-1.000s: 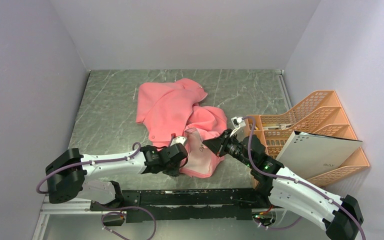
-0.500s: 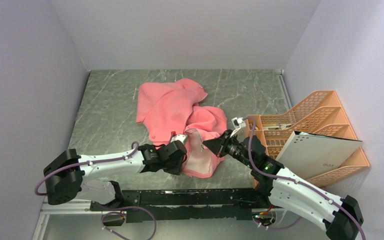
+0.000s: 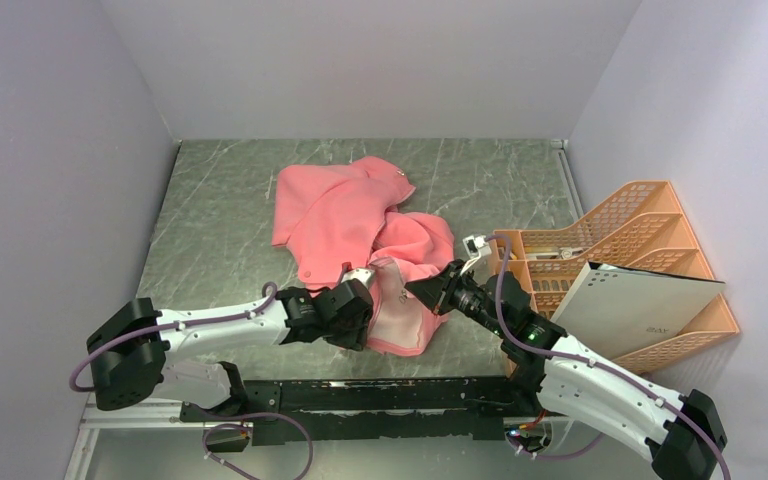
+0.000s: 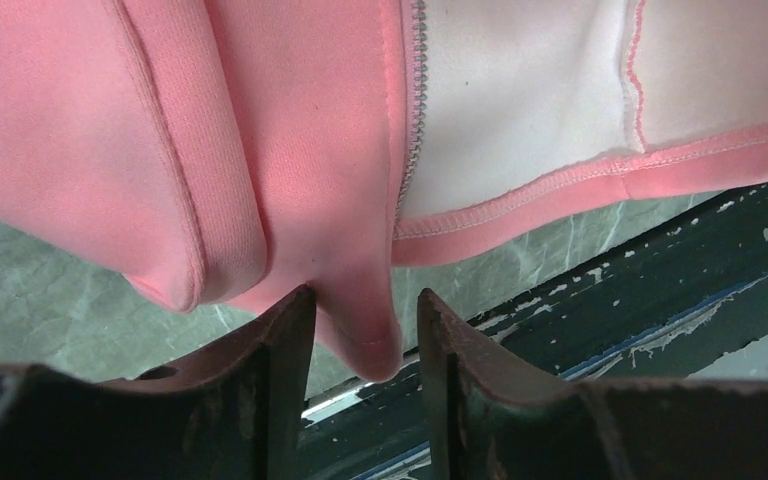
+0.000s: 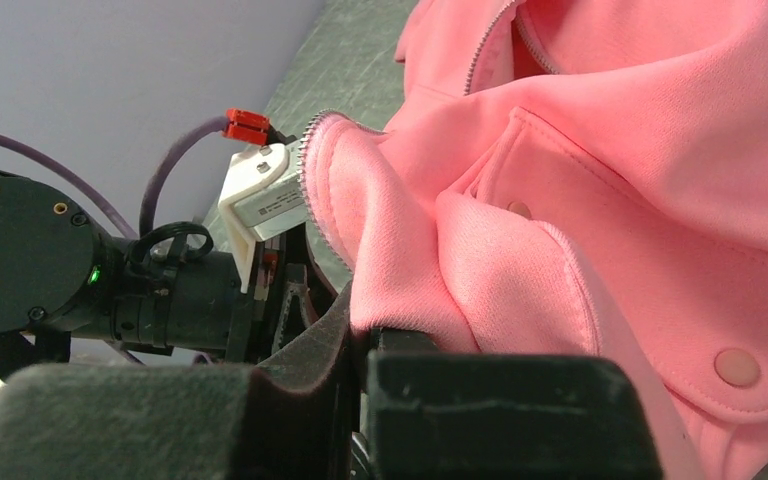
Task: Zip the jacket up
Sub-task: Pick up the jacket from the center of the board.
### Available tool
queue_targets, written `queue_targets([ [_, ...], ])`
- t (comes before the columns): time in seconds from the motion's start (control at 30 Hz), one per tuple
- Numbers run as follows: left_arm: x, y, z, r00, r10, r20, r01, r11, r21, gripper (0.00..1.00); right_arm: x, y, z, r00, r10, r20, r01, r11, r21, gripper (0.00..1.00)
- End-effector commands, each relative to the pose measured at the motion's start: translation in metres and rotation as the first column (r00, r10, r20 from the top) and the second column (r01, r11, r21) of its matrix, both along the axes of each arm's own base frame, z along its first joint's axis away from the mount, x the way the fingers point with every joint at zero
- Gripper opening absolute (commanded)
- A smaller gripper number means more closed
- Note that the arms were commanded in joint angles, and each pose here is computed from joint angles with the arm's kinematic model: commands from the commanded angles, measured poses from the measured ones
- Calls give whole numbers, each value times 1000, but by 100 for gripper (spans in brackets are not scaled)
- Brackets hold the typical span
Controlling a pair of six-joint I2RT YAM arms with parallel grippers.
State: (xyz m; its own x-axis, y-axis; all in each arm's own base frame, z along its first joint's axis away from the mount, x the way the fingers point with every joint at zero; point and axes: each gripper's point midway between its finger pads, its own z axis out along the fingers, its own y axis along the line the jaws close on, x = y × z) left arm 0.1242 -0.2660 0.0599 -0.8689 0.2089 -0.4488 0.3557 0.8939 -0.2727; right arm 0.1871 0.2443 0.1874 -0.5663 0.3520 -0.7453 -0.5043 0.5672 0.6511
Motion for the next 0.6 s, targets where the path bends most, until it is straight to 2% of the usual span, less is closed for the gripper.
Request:
queue_targets([
  [0.0, 5, -7, 15, 1000, -14, 16, 14, 999, -37, 48, 4, 2, 18, 999, -8, 49, 6, 999, 54, 0],
  [0.13, 6, -5, 15, 1000, -14, 15, 14, 999, -29, 51, 4, 1, 17, 999, -8, 47, 6, 999, 54, 0],
  [0.37, 8, -3, 17, 1000, -12, 17, 13, 999, -35, 42, 4, 2, 16, 999, -10, 42, 7, 998, 56, 0],
  [0.57, 8, -6, 15, 1000, -22, 8, 22, 999, -39, 40, 4, 3, 17, 999, -4, 45, 2, 999, 51, 0],
])
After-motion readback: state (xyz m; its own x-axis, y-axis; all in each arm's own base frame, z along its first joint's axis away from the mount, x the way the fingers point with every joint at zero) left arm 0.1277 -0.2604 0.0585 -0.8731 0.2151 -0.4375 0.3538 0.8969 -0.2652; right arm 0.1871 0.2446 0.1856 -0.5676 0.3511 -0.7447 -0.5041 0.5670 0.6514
